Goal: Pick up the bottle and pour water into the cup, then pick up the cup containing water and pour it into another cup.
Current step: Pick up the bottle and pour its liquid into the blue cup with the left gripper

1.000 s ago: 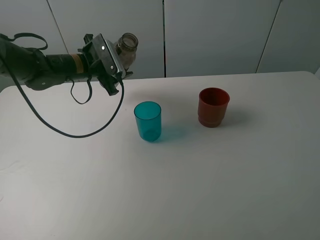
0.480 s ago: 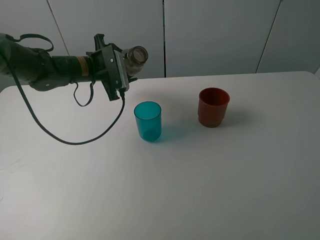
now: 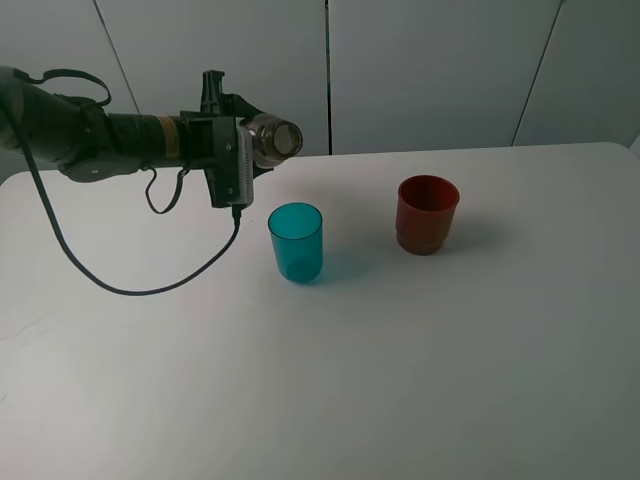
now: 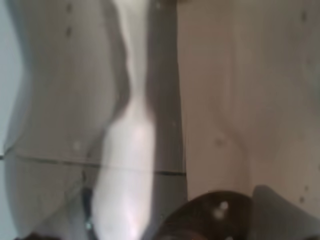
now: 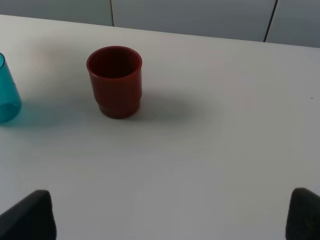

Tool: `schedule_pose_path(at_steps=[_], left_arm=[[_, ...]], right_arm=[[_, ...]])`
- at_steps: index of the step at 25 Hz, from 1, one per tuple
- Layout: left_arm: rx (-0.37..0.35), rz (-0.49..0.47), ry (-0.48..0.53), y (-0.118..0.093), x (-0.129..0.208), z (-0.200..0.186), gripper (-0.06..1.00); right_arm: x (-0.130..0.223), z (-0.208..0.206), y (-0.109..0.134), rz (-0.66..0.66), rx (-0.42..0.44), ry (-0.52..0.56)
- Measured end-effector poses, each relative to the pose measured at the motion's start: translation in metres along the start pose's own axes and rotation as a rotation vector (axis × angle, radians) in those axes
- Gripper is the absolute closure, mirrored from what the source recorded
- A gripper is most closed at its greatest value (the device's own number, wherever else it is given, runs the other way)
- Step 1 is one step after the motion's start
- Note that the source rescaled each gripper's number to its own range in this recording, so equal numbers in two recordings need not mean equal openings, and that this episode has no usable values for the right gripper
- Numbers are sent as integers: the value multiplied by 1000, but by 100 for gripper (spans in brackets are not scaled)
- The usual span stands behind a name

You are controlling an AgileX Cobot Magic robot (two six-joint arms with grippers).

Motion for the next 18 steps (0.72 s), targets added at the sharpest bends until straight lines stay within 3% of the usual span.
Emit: schedule_pose_path(at_steps=[18], left_arm=[[29,221,-14,-3,-1,0,93]], right_arm=[[0,0,0,0,0,0]])
Point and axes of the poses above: a point on each arm's last joint axis where the gripper is mounted, z pointing out along that axis toward the gripper, y along the wrist's bending axis when the last joint is at zero, x = y × z, the point moved 1 cm from there along z, pointing out along that axis toward the gripper, and after that the axes turned 11 degrees about -z, right-handed, at the moved point
